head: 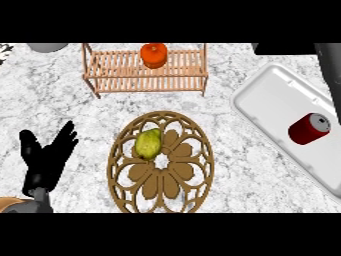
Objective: Pick the squash from the placemat and place it in the tiered shelf
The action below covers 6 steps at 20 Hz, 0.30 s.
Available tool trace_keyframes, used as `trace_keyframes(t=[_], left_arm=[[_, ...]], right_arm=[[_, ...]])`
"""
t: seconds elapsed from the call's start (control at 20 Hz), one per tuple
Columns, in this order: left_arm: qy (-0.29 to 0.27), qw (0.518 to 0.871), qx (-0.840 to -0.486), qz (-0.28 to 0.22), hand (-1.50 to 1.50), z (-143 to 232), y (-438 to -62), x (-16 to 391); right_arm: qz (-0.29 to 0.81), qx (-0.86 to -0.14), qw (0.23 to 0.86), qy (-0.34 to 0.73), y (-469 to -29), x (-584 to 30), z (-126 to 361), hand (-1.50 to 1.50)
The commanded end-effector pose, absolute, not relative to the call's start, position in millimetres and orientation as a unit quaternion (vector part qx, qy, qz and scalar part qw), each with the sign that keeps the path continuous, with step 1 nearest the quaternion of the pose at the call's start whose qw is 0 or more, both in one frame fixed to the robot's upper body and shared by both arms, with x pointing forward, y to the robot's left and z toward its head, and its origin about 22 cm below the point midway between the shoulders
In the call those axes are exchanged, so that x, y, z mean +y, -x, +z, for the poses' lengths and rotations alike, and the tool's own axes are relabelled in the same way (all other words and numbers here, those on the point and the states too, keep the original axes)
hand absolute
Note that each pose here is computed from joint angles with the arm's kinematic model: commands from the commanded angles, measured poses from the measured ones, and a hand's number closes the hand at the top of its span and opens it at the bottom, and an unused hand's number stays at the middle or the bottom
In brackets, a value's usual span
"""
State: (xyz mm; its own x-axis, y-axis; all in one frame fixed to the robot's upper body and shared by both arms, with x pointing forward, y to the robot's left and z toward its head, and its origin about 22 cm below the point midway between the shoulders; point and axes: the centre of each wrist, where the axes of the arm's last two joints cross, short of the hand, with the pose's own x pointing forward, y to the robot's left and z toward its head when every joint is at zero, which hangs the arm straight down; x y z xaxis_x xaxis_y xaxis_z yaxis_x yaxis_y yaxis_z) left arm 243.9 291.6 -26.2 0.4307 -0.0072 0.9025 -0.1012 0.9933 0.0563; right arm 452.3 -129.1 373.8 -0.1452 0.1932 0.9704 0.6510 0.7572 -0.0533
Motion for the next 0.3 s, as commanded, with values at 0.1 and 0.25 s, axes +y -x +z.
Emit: trace_keyframes(t=[0.1, 0.25], left_arm=[[-0.050, 0.853, -0.519, 0.037, 0.00, -32, -240, 283], [-0.043, 0.844, -0.533, 0.034, 0.00, -30, -241, 303]], right_arm=[[-0.192, -0.734, 0.598, 0.260, -434, -190, 390, -1.50], [-0.173, -0.738, 0.596, 0.265, -425, -222, 372, -1.50]])
